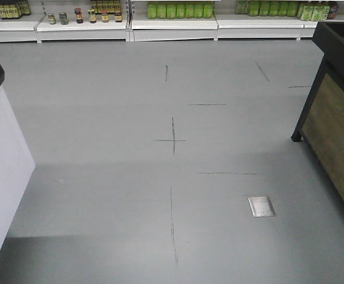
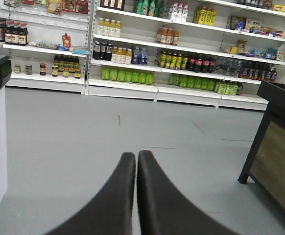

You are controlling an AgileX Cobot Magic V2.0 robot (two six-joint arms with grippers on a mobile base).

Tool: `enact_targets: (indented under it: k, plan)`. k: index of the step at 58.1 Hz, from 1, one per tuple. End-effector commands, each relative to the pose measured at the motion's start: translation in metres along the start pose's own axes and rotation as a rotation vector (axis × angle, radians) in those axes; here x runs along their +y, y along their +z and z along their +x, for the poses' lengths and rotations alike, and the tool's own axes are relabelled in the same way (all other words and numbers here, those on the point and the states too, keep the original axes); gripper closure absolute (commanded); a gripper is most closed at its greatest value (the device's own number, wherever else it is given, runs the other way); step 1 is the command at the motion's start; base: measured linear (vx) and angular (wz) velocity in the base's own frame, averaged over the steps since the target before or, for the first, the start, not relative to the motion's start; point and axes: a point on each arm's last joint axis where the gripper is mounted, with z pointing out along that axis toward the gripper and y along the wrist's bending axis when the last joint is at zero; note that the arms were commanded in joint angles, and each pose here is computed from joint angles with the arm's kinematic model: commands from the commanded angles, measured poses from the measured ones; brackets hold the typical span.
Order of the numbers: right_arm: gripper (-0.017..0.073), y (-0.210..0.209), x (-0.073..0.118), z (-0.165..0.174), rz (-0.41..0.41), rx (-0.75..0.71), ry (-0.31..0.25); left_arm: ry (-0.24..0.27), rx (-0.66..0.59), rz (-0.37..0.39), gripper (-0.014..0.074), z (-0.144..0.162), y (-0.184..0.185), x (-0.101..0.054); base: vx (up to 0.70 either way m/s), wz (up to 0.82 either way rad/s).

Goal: Pick three apples into basket with both arms
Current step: 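Drive the base forward toward the black fruit table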

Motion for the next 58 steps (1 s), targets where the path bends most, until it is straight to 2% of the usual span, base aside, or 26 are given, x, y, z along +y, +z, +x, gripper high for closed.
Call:
enact_targets:
  k: [1, 58]
  plan:
    - [0.0564, -0.0003, 0.0002, -0.0032, 0.001, -0.071, -0.017, -0.008, -0.101, 0.032, 0.0600, -0.0148, -0.0027, -0.0036, 0.21, -0.06]
    - [0.0564, -0.0003, 0.0002, -0.0032, 0.001, -0.071, -0.017, -0.008, -0.101, 0.032, 0.0600, -0.0148, -0.0027, -0.0036, 0.19, -0.13]
